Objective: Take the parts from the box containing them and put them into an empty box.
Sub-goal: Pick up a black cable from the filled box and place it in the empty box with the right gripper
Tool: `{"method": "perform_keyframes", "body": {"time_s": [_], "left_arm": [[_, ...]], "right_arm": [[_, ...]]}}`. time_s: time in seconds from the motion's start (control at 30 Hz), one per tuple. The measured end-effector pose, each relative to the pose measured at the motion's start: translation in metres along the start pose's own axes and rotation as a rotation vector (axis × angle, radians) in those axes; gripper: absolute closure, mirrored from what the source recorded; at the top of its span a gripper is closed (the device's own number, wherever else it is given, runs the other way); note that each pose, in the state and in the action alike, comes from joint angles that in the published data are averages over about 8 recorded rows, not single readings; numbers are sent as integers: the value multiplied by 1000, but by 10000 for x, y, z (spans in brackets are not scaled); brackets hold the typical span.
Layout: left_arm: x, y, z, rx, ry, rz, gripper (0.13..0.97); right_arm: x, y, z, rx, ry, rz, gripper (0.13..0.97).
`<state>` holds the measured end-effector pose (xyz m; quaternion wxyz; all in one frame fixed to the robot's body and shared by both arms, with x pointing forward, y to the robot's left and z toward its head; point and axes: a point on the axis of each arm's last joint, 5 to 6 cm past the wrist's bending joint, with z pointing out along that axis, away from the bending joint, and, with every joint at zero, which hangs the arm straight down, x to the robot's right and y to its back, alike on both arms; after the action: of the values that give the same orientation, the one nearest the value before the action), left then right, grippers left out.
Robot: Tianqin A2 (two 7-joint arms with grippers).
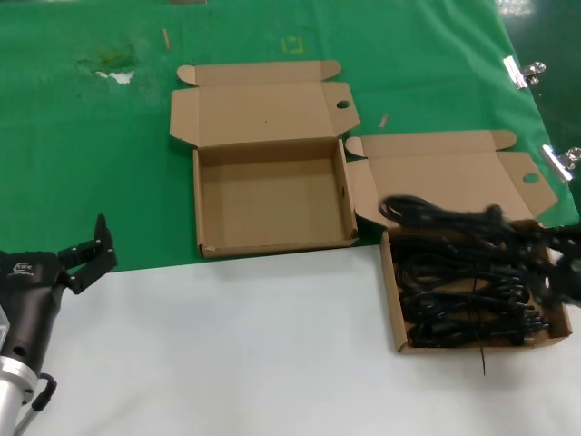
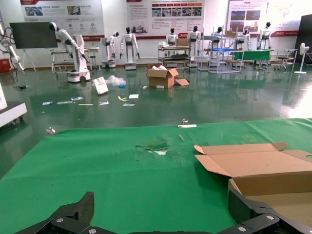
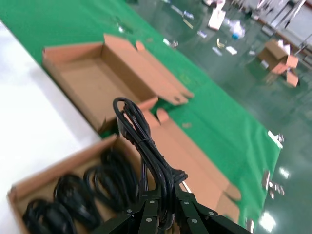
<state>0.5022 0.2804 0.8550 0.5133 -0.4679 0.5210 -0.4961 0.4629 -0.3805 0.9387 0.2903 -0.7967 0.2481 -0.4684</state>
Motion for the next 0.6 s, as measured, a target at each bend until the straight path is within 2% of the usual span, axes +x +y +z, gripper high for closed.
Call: {"method": "perform_keyframes", "body": {"time_s": [0.43,0.6], "left_arm": [[0,0,0,0,0,0,132],[0,0,0,0,0,0,132]], "right_arm": [[-238,-507,452,100,5,12,922],[-354,-644,666,126,4,-2,922]]}}
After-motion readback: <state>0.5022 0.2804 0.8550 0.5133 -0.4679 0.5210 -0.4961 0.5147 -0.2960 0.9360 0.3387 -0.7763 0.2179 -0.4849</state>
